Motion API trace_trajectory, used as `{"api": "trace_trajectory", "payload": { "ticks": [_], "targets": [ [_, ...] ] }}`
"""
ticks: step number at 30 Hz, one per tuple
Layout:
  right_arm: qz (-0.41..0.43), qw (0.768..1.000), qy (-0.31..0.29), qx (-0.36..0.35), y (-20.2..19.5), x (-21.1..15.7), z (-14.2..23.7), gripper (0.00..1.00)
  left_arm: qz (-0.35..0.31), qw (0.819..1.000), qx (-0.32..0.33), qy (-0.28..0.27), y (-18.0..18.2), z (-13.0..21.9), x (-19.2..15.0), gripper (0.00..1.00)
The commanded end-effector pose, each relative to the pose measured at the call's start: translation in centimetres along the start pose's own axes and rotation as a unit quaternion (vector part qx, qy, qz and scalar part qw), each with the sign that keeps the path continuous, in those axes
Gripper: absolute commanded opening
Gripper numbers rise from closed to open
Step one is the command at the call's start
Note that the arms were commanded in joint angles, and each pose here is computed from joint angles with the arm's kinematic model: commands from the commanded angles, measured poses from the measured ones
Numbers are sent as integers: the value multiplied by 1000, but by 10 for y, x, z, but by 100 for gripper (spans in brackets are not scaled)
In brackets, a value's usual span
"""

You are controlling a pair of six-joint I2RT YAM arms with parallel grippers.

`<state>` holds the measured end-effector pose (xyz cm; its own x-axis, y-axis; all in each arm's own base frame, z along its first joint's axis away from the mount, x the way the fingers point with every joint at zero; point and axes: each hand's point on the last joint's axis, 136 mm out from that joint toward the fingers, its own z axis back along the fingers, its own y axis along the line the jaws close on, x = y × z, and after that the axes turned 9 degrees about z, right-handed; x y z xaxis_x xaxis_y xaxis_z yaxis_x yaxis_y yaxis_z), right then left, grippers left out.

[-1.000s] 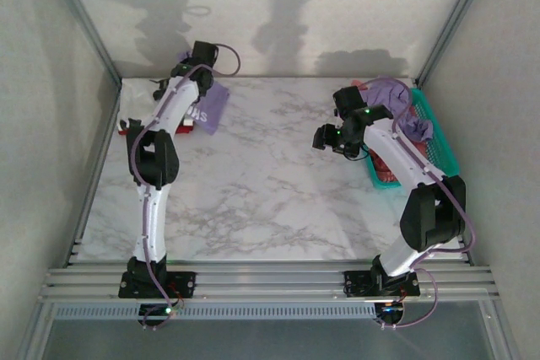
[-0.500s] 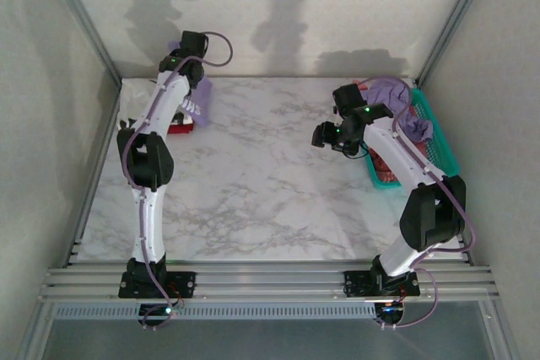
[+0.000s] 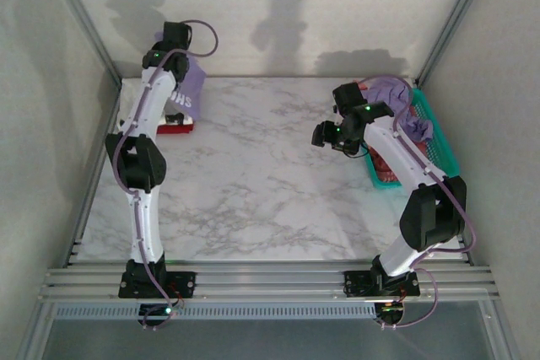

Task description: Fold and stack the t-shirts

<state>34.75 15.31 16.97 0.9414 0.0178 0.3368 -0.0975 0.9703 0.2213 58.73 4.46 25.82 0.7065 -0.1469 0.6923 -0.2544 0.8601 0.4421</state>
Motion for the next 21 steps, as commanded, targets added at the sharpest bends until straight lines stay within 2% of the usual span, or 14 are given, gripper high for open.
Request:
{"api": "trace_trajectory", "payload": {
  "ticks": [1,6,14,21],
  "targets": [
    [8,1000,0,3,6,2,8,70,39,999,6,-10,32,12,8,0],
    [8,1000,-2,7,8,5,10,70,61,998,-9,13,40,-8,-11,0],
    [9,1000,2,6,10,2,8,70,65,996,-7,63,43,-47,-62,0],
    [8,1000,8,5,12,-1,1,70,64,996,-5,54,55,-55,-65,0]
  ]
}}
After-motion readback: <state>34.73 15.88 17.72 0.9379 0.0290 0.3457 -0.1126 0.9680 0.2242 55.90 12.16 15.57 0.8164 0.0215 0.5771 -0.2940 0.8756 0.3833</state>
